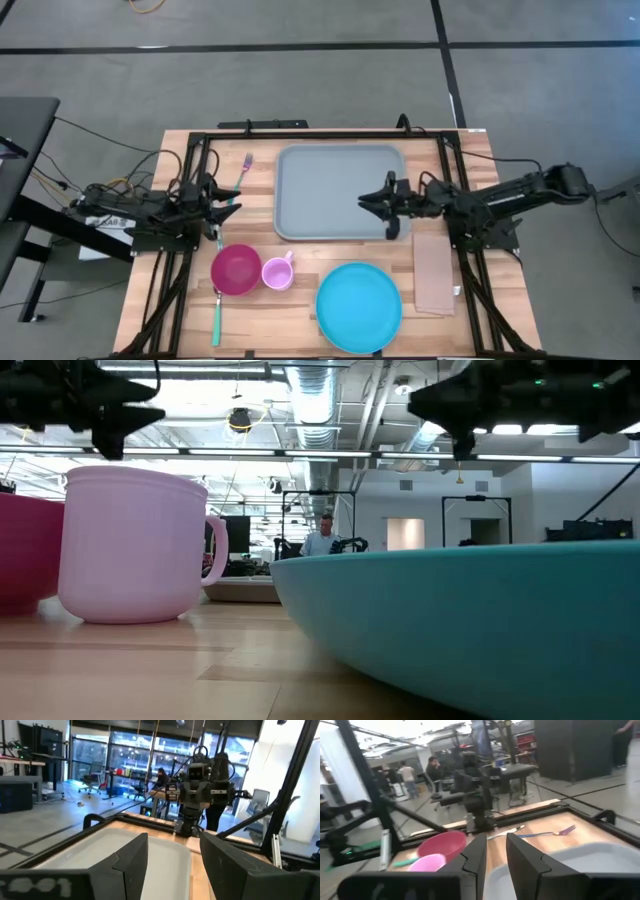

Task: Set up tray
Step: Put the pink mug on the gray tray

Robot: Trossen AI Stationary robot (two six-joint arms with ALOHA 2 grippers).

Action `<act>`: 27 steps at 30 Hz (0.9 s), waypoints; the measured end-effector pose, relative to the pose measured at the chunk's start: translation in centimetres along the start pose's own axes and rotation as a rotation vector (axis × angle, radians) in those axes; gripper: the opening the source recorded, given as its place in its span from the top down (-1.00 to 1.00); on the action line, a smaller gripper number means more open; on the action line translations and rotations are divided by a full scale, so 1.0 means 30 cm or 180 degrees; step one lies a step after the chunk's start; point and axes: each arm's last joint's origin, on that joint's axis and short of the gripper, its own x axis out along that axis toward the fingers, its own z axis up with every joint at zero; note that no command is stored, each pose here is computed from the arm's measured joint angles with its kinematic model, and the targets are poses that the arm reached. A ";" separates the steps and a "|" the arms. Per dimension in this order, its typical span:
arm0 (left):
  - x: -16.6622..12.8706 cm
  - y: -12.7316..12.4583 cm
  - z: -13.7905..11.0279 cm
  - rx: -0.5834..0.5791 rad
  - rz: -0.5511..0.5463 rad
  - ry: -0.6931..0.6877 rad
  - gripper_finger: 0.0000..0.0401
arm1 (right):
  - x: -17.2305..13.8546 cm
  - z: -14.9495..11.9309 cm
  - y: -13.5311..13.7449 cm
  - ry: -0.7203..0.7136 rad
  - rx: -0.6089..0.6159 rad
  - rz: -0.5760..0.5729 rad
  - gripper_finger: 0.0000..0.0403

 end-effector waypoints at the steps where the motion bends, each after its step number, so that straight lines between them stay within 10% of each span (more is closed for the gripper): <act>1: -0.001 -0.002 0.023 0.0026 0.0012 0.0055 0.16 | 0.013 0.006 -0.004 -0.0005 -0.0021 -0.0026 0.67; 11: 0.086 -0.069 0.223 0.0544 0.0210 0.1466 0.16 | 0.096 -0.008 -0.015 0.0161 -0.0008 -0.0109 0.67; 27: 0.421 -0.248 0.011 0.0556 -0.0633 0.3286 0.16 | 0.103 -0.002 -0.012 0.0176 -0.0011 -0.0107 0.67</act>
